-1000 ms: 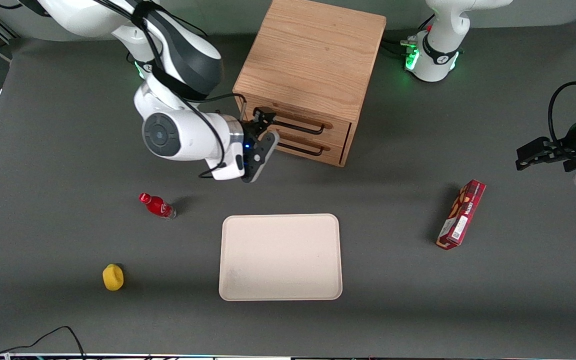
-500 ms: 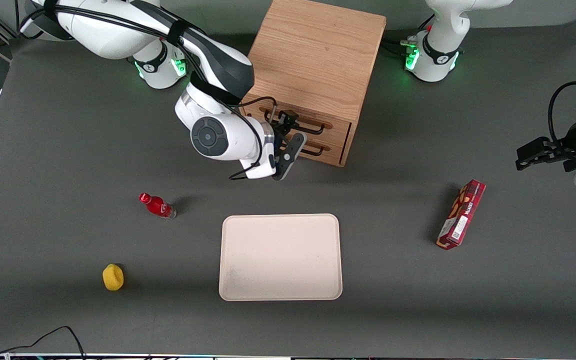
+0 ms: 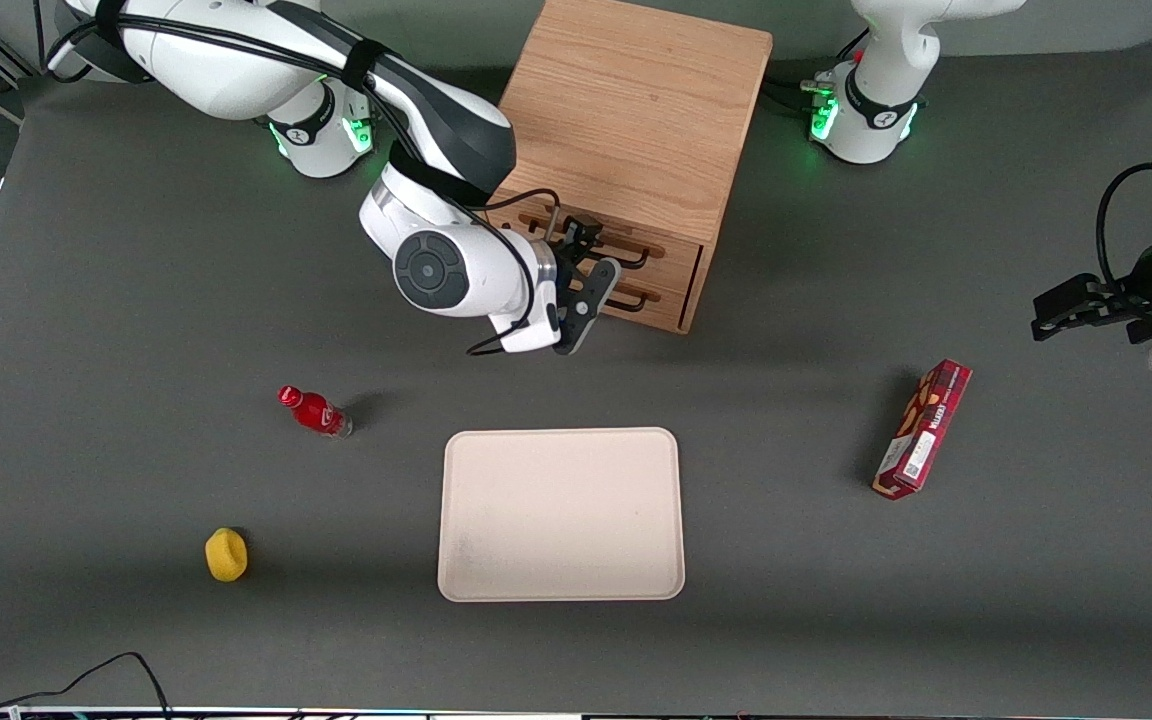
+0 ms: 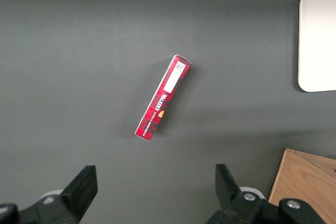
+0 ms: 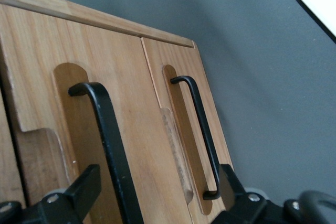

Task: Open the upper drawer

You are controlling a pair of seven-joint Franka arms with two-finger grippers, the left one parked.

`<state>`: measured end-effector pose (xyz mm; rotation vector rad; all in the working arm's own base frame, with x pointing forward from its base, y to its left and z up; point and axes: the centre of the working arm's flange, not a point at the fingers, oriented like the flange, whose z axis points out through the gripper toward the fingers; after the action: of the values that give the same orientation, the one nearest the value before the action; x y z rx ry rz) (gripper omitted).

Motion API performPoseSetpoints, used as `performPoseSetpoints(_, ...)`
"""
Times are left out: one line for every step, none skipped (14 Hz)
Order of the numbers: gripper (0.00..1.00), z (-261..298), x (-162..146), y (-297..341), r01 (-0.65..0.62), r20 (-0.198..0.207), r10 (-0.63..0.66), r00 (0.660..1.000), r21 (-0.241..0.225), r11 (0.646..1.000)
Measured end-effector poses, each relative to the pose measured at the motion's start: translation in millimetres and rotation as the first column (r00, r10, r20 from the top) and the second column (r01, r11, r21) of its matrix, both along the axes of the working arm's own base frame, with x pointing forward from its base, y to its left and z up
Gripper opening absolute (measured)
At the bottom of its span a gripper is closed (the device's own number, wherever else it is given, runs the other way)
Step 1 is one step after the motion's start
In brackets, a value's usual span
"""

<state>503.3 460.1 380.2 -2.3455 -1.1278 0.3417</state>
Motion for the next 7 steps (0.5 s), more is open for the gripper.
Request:
performPoseSetpoints(1.0,-3.4,-0.5,0.0,-0.001,-0.005,0.001,1.0,-0.002,1.0)
performPoseSetpoints(1.0,-6.9,-0.4,0.0,-0.001,-0.007,0.001,1.0,-0.005,1.0)
performPoseSetpoints(1.0,-10.6,0.7,-0.6,-0.003,-0.004,0.003,1.0,-0.01,1.0)
performPoseSetpoints(1.0,-14.3,2.5,-1.5,-0.002,-0.003,0.002,1.0,-0.013,1.0)
performPoseSetpoints(1.0,-14.4,4.1,-1.7,0.0,-0.004,0.0,1.0,-0.011,1.0)
performPoseSetpoints(1.0,-13.6,6.4,-2.6,0.002,-0.001,-0.002,1.0,-0.01,1.0)
performPoseSetpoints(1.0,-12.8,12.1,-5.4,0.01,0.011,-0.01,1.0,-0.011,1.0)
